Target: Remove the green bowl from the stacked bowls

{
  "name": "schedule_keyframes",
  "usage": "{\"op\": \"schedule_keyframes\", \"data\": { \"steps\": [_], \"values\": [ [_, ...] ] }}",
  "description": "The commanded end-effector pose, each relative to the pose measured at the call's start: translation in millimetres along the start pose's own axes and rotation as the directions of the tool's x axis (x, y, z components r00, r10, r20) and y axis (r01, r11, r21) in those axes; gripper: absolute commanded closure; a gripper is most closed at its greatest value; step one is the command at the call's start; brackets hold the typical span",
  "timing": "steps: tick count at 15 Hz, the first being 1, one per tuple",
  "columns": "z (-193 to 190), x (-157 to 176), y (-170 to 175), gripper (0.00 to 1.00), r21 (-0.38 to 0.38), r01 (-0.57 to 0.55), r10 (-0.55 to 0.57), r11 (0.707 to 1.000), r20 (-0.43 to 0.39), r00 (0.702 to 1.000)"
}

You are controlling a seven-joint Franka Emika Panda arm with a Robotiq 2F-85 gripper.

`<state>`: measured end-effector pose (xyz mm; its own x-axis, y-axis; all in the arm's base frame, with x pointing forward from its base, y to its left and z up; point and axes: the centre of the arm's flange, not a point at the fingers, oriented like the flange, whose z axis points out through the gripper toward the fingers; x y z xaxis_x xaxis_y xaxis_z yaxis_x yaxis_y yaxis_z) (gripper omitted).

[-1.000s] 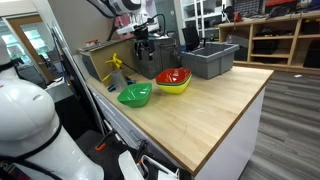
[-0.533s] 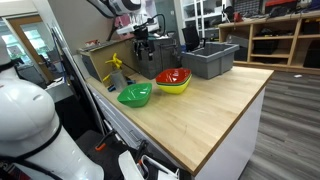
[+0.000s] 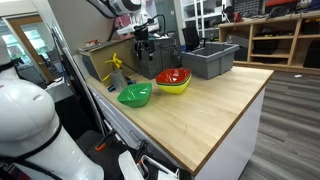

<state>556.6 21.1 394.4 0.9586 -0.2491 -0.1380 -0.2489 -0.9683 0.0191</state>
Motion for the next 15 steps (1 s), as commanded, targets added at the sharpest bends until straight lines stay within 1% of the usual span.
{"op": "schedule_keyframes", "data": {
  "steps": [1,5,6,9,12,14,15],
  "values": [
    [0.0,3.6,5.9,0.0,-0.008,0.025,-0.026,1.0,-0.029,0.999],
    [-3.4,11.0,15.8,0.0,-0.027,0.048,-0.05,0.998,-0.06,0.997],
    [3.3,16.0,13.0,0.0,-0.033,0.054,-0.056,0.998,-0.07,0.996],
    [5.2,25.1,23.3,0.0,-0.037,0.096,-0.099,0.995,-0.093,0.991],
    [-0.6,30.8,45.4,0.0,-0.033,0.191,-0.193,0.981,-0.083,0.978],
    [-13.4,28.8,63.8,0.0,-0.045,0.259,-0.262,0.965,-0.07,0.963],
    [-21.6,26.9,75.4,0.0,-0.037,0.286,-0.288,0.958,-0.064,0.956]
  ]
}}
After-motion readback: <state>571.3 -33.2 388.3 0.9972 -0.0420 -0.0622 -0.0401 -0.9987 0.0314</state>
